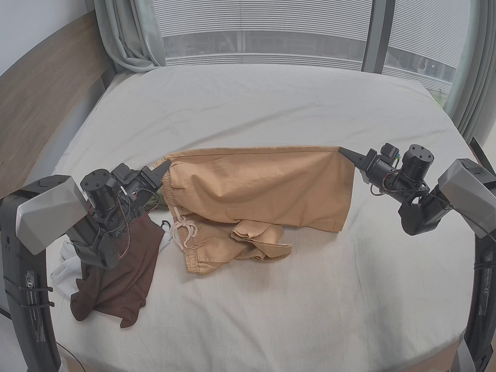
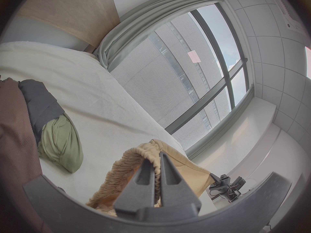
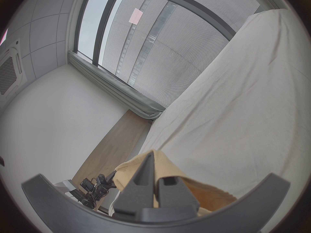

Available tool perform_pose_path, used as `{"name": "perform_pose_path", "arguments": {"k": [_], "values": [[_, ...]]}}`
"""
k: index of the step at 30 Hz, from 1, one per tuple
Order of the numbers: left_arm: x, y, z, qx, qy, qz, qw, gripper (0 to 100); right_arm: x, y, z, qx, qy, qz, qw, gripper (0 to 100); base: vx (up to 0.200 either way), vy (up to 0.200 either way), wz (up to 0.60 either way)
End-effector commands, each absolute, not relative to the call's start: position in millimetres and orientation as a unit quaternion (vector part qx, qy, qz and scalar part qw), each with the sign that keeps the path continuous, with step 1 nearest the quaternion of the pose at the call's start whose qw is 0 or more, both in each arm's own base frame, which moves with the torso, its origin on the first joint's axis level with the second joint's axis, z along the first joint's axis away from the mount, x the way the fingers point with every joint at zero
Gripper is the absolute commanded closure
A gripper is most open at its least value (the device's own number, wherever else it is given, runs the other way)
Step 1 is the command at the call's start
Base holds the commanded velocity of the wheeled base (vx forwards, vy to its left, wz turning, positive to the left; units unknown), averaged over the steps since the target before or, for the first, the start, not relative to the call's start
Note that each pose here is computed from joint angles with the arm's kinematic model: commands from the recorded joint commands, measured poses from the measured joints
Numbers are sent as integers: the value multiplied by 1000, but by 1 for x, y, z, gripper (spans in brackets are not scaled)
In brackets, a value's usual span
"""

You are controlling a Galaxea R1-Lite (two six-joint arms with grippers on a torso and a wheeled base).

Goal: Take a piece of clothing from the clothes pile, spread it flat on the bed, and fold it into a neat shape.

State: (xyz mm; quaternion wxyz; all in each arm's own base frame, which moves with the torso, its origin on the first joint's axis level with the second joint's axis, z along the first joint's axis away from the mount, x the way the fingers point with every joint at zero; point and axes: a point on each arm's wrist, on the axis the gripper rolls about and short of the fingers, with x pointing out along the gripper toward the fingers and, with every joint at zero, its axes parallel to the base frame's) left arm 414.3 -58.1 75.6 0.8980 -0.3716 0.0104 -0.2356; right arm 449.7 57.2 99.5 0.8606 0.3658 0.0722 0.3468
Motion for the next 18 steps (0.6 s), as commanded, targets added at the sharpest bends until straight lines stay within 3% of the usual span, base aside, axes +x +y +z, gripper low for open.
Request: {"name": "perform_pose_path", "arguments": {"k": [1,5,6,7,8,18], "values": [[423,-57,66,-372,12,-233,898,100,458,57,90,366,72,346,861,100,0,0,0],[429,-57,65,-376,10,-228,898,100,467,59,92,366,50,336,867,100,0,0,0],[430,-57,66,-376,8,-228,898,0,468,59,91,366,50,335,867,100,0,0,0],[432,-57,66,-377,6,-228,898,0,471,59,90,366,47,334,867,100,0,0,0],[434,-56,68,-378,4,-227,897,0,472,59,90,366,46,335,867,0,0,0,0],[444,-56,75,-397,11,-202,895,0,459,59,88,365,65,327,869,0,0,0,0]]}}
